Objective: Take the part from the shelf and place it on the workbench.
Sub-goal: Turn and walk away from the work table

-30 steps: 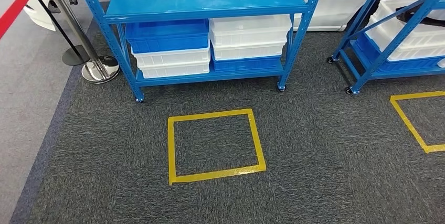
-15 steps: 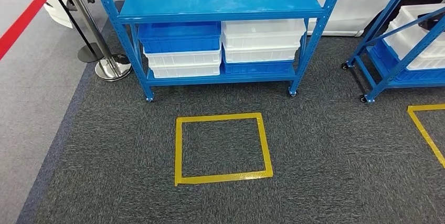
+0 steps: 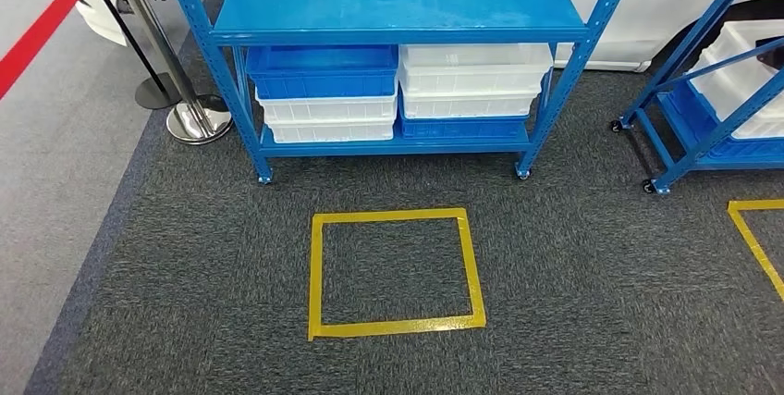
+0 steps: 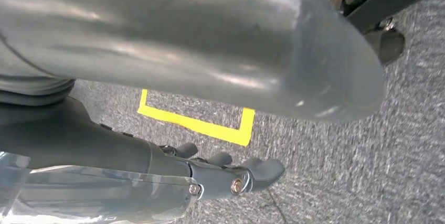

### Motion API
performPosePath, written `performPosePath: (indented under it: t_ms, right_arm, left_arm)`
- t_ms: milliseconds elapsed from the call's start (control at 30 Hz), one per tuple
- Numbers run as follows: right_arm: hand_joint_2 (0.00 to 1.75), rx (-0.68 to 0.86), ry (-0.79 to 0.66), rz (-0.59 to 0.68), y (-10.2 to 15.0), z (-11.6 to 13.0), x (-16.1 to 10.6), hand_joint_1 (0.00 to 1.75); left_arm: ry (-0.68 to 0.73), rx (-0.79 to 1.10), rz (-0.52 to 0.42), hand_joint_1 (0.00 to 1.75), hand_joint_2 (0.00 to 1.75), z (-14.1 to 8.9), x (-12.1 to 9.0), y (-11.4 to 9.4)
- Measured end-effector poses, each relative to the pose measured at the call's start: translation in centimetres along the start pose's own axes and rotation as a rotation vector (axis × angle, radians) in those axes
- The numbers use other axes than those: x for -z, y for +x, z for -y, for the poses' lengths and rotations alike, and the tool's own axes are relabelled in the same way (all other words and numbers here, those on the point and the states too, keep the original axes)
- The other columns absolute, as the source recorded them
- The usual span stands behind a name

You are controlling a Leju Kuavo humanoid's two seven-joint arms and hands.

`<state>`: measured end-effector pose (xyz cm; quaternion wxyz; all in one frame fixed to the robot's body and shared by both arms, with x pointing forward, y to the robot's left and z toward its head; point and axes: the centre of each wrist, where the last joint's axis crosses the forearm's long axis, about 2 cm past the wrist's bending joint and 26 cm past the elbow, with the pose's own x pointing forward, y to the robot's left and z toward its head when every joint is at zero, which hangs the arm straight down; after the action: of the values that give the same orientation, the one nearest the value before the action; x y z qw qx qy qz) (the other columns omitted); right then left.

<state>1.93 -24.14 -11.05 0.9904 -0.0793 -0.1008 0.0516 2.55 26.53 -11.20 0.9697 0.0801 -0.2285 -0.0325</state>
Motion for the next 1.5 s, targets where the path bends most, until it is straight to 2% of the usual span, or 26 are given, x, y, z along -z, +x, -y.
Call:
performPosePath:
  t_ms: [300, 367, 433, 500, 900, 1133, 1500]
  right_arm:
    - [0.0, 0.0, 0.01, -0.005, -0.24, -0.04, -0.03, 0.0]
    - [0.87, -0.003, 0.006, -0.01, -0.46, 0.06, -0.04, 0.0]
    - [0.87, -0.007, 0.001, -0.012, -0.53, 0.18, -0.01, 0.0]
    - [0.0, 0.001, 0.0, -0.019, -0.55, 0.16, -0.02, 0.0]
    - [0.0, 0.02, -0.002, -0.028, -0.58, 0.08, -0.05, 0.0]
    - [0.0, 0.024, -0.008, -0.021, -0.03, 0.15, 0.03, 0.0]
    - [0.0, 0.031, -0.011, -0.038, -0.6, 0.08, -0.06, 0.0]
  left_arm:
    - [-0.003, -0.002, -0.009, 0.0, 0.0, 0.09, -0.07, -0.12]
    - [-0.009, -0.004, -0.01, 0.0, 0.0, 0.29, -0.1, -0.09]
    - [-0.013, -0.004, -0.008, 0.0, 0.0, 0.41, -0.07, 0.06]
    - [-0.014, -0.002, -0.007, 0.0, 0.0, 0.39, -0.04, 0.14]
    - [-0.012, -0.002, -0.027, 0.0, 0.0, 0.23, -0.23, -0.43]
    - [-0.013, 0.0, -0.024, 0.0, 0.0, 0.25, -0.14, -0.22]
    - [-0.016, 0.003, -0.025, 0.0, 0.0, 0.3, -0.12, -0.13]
